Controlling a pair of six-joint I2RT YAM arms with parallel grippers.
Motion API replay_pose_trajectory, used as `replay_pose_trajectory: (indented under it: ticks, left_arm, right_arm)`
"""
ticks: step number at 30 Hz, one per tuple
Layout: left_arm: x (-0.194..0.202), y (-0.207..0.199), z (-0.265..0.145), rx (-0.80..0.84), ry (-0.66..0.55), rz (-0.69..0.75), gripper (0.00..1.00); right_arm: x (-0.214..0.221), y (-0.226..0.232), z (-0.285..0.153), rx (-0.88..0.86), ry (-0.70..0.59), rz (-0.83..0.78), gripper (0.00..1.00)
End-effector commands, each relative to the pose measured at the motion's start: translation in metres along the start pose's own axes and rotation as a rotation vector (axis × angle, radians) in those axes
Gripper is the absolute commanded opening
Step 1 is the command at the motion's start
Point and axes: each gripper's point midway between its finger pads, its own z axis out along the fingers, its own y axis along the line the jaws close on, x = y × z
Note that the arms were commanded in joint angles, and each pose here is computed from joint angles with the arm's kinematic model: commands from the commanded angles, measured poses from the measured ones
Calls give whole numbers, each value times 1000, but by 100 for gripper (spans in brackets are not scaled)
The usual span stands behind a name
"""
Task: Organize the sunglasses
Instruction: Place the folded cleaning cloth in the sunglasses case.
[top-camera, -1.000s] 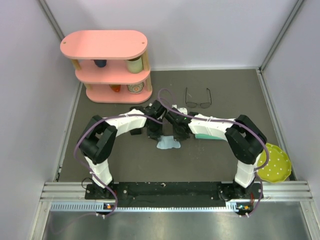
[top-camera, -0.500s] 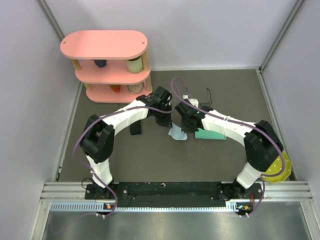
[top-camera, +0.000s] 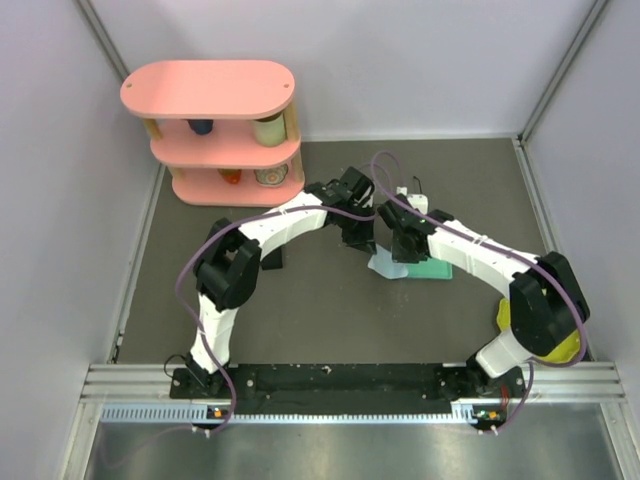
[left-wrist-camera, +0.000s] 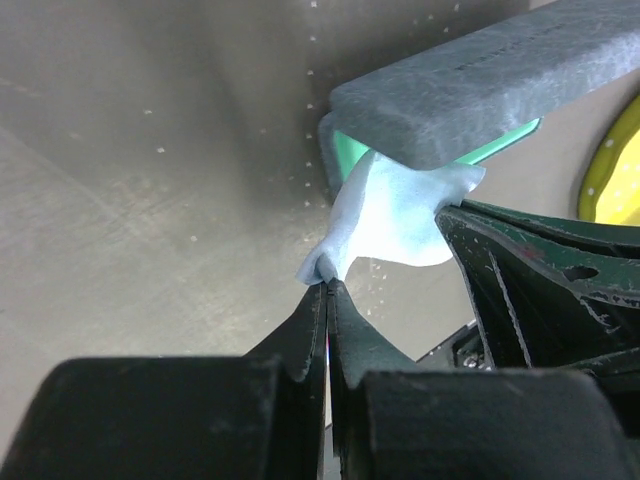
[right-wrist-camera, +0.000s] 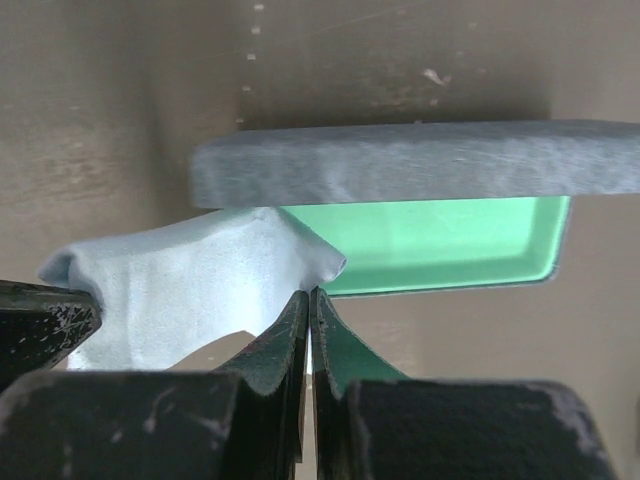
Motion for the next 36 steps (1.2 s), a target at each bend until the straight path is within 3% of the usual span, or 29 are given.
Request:
replay_pose_trajectory:
  ticks: [1,19,36]
  left_arm:
    - [-8,-39,1,98,3,7,0]
    - [-9,-61,46,143,65,-55,0]
    - [-20,-55,67,116,39,-48,0]
  right_arm:
    - [-9,-33,-9,71,-45,-1,0]
    - [-6,-93,9,242,-22,24,0]
    - [-15,-92,28,260,-55,31,0]
